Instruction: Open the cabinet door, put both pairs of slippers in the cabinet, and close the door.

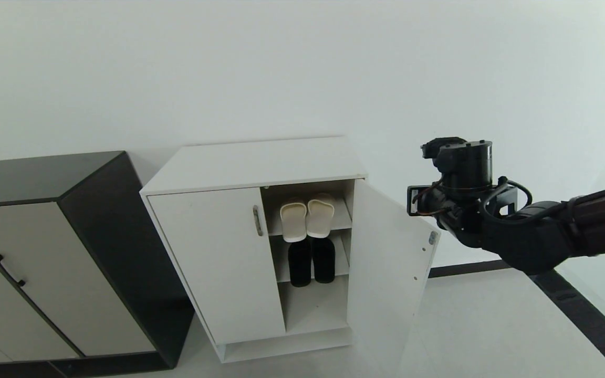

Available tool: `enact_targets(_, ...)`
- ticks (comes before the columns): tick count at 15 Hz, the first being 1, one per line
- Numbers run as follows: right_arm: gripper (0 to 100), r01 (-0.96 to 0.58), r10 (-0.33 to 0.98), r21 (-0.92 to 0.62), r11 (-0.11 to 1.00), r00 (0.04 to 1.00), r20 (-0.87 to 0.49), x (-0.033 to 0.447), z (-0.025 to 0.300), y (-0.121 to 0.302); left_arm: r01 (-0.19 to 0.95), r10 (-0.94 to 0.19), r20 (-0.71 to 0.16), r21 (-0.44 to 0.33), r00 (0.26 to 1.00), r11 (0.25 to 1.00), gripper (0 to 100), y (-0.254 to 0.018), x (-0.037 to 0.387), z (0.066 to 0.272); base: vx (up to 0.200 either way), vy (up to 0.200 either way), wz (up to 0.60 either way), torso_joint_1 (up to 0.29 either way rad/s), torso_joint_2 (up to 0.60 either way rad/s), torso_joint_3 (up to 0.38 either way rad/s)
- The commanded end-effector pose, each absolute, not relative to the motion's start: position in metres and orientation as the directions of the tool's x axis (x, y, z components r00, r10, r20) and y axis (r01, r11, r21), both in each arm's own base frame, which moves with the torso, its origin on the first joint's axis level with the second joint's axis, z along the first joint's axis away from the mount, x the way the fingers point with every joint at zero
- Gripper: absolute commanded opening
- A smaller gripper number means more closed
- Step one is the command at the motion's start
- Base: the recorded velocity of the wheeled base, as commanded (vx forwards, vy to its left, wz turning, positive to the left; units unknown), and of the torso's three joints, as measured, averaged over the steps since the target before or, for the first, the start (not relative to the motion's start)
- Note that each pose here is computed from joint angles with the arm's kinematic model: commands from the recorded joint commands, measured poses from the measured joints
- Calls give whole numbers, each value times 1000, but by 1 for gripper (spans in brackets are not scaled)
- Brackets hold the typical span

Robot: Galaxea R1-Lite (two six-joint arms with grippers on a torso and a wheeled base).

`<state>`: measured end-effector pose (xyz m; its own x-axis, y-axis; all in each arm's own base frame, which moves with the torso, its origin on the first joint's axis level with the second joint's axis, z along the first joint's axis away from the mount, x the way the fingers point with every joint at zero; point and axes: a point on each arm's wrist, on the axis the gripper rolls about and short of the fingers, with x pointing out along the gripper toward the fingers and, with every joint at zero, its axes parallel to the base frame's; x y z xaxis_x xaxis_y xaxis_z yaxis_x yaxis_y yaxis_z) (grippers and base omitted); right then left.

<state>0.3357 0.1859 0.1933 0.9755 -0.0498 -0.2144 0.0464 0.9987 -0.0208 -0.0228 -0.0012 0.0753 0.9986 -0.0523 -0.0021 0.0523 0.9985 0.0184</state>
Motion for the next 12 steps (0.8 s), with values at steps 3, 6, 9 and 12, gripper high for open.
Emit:
enact_targets(3, 0, 96, -96, -15, 995, 949, -301, 376, 156, 171, 52, -52, -2, 18, 999, 998, 0, -1, -23, 75, 0, 0, 0, 0, 0, 0)
enact_targets(6, 0, 104, -103, -15, 994, 943, -317, 389, 144, 168, 52, -52, -2, 20, 999, 998, 0, -1, -23, 75, 0, 0, 0, 0, 0, 0)
enact_targets(9, 0, 101, -102, -20, 995, 940, -325, 388, 142, 169, 52, -52, -2, 18, 999, 998, 0, -1, -23, 75, 0, 0, 0, 0, 0, 0)
enact_targets(12, 0, 77, -82, -27, 997, 938, -336, 377, 143, 175, 52, -52, -2, 18, 999, 998, 0, -1, -23, 75, 0, 0, 0, 0, 0, 0)
